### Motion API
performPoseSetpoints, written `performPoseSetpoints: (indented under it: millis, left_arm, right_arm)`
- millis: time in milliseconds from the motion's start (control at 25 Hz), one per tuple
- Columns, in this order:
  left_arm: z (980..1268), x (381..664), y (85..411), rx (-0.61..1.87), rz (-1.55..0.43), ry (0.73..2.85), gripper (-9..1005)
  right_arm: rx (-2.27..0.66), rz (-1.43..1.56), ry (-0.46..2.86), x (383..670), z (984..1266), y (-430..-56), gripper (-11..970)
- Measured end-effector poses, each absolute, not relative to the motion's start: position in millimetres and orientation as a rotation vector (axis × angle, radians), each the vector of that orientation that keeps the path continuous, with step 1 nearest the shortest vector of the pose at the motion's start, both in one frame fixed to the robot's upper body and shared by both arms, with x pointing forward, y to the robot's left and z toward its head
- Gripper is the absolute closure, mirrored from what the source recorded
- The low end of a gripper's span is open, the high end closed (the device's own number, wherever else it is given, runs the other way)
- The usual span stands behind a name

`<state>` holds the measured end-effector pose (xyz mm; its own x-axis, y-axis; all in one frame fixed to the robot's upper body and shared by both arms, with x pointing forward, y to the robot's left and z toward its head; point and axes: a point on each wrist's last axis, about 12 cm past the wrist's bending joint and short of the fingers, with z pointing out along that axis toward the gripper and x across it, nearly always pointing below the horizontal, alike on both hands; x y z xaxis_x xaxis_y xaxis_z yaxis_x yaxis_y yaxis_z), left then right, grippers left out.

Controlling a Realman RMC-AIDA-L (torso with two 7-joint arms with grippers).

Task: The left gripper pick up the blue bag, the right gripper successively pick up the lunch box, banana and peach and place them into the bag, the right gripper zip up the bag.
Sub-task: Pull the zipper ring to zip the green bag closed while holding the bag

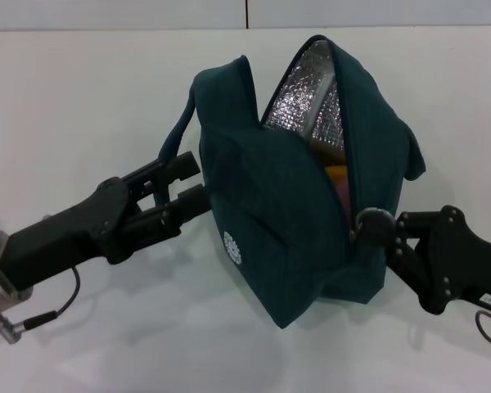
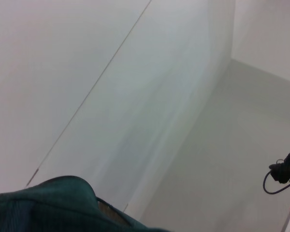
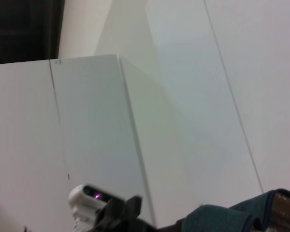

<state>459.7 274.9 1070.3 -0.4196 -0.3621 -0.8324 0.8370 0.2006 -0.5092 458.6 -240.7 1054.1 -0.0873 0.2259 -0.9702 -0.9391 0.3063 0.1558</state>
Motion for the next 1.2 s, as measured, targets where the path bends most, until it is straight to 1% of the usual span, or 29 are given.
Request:
performPoseSetpoints:
  millis: [320, 360, 560, 880, 1080, 1200]
  left_arm:
    - [1064.9, 441.1, 277.2, 0.555, -1.394, 1.375, 166]
    - [1061.1, 434.1, 275.9, 0.592, -1.383, 1.373, 167]
    - [1052.1, 424.6, 270.9, 0.61, -1.362, 1.375, 169]
    - [1040.8, 430.5, 264.9, 0.575, -1.303, 1.452, 173]
    - [1037.7, 434.8, 263.0, 0.553, -1.262, 1.465, 175]
    - [1035.4, 437.7, 262.6, 0.522, -1.204, 1.458, 177]
  right_arm:
    - [-0.733, 1.124, 1.267, 465.1, 1057.5, -240.5, 928]
    - [-0.733, 1.121, 1.263, 466.4, 1058.3, -240.0, 928]
    - [-0.759, 1.109, 1.252, 476.4, 1062.7, -233.6, 926]
    - [-0.83, 1.112, 1.216, 502.7, 1076.3, -214.0, 923]
    - [-0.861, 1.115, 1.205, 511.8, 1081.3, -205.4, 921]
    - [-0.863, 1.111, 1.204, 517.4, 1084.0, -200.3, 920]
